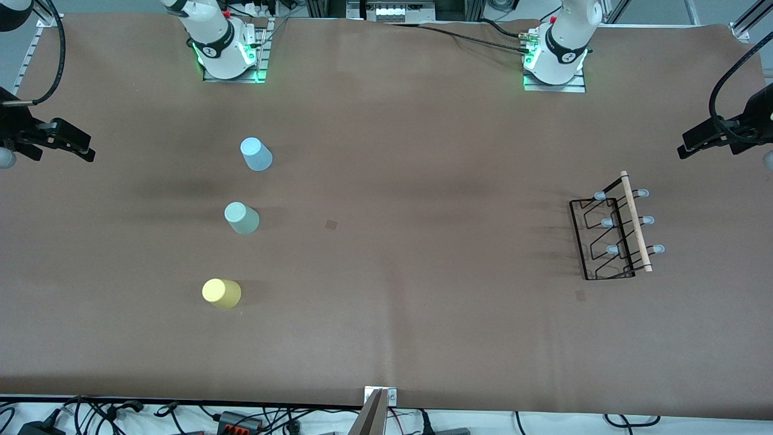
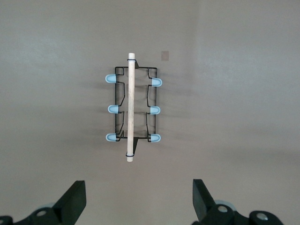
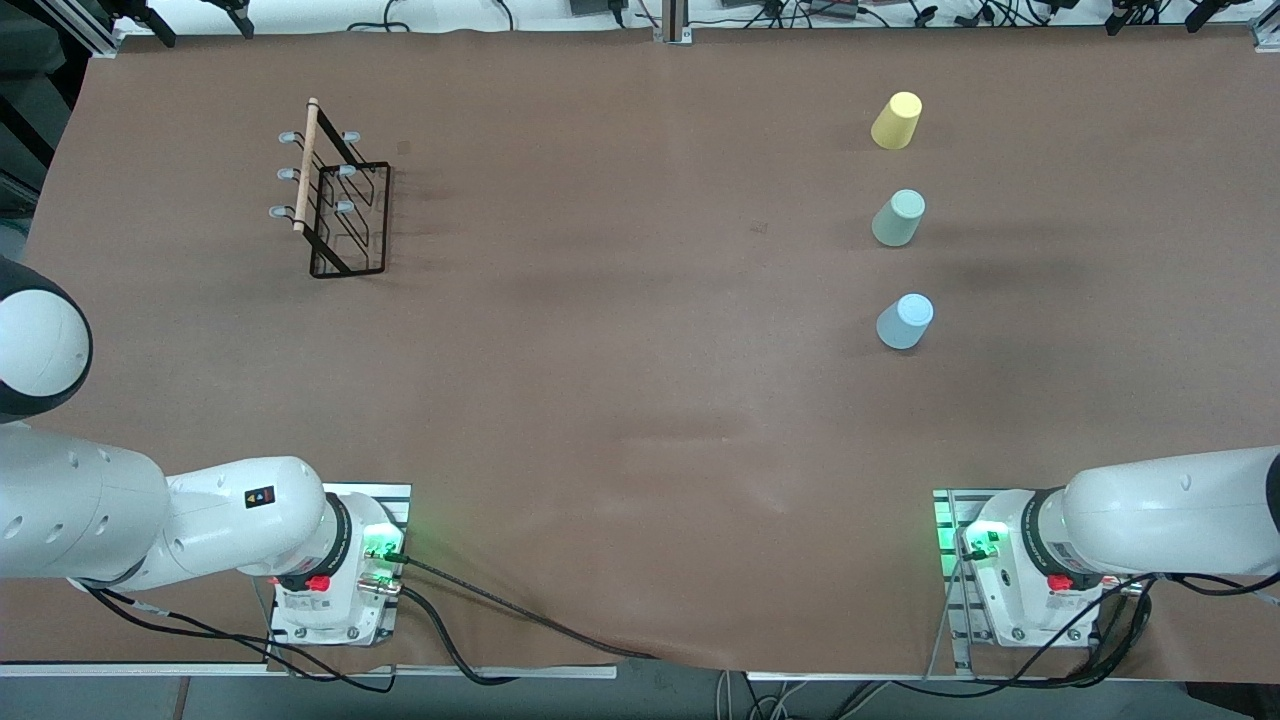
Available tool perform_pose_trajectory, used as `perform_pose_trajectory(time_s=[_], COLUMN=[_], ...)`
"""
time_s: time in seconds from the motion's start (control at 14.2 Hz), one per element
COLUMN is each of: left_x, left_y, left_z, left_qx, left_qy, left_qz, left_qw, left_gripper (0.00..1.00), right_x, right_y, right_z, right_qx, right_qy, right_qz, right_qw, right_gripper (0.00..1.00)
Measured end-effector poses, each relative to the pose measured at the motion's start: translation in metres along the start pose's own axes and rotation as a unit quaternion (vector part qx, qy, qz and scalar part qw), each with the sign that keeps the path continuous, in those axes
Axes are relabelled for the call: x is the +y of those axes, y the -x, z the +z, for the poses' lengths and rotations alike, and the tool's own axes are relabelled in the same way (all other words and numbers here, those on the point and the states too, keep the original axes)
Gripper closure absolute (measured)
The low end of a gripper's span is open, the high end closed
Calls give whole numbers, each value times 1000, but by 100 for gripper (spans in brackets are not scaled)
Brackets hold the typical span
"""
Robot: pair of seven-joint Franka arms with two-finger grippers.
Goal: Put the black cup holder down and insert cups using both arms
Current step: 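Reach the left gripper to the holder dowel while the right gripper moves toward cups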
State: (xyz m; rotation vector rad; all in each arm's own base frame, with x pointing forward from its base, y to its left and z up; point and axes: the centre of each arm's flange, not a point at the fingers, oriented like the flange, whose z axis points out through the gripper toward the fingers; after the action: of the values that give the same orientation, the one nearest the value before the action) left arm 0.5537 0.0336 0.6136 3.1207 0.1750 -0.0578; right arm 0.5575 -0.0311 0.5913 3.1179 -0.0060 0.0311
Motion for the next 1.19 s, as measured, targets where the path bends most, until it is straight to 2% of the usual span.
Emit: perform_pose_trajectory(time_s=[0.42, 0.7, 0.84, 1.05, 1.19], left_x=[3, 3, 1, -2, -9], left_y=[0, -12, -21, -23, -17], left_z=[1, 22, 66, 172, 225], left_qx=[1, 16, 25, 42, 33], left_qy=[0, 2, 3, 6, 7], left_qz=[2, 2, 0, 2, 22], left_qw=[1000, 1000, 1000, 999, 999], left_gripper=[0, 0, 0, 0, 0], right_x=[0, 0, 0, 0, 0], right_y=[0, 0, 0, 0, -2], right_z=[0, 0, 0, 1, 6], right_qx=[0, 0, 0, -1, -6], right_qy=[0, 0, 0, 0, 0], right_qz=[0, 0, 0, 0, 0], right_qw=[1000, 1000, 1000, 1000, 1000], right_gripper=[0, 0, 0, 0, 0])
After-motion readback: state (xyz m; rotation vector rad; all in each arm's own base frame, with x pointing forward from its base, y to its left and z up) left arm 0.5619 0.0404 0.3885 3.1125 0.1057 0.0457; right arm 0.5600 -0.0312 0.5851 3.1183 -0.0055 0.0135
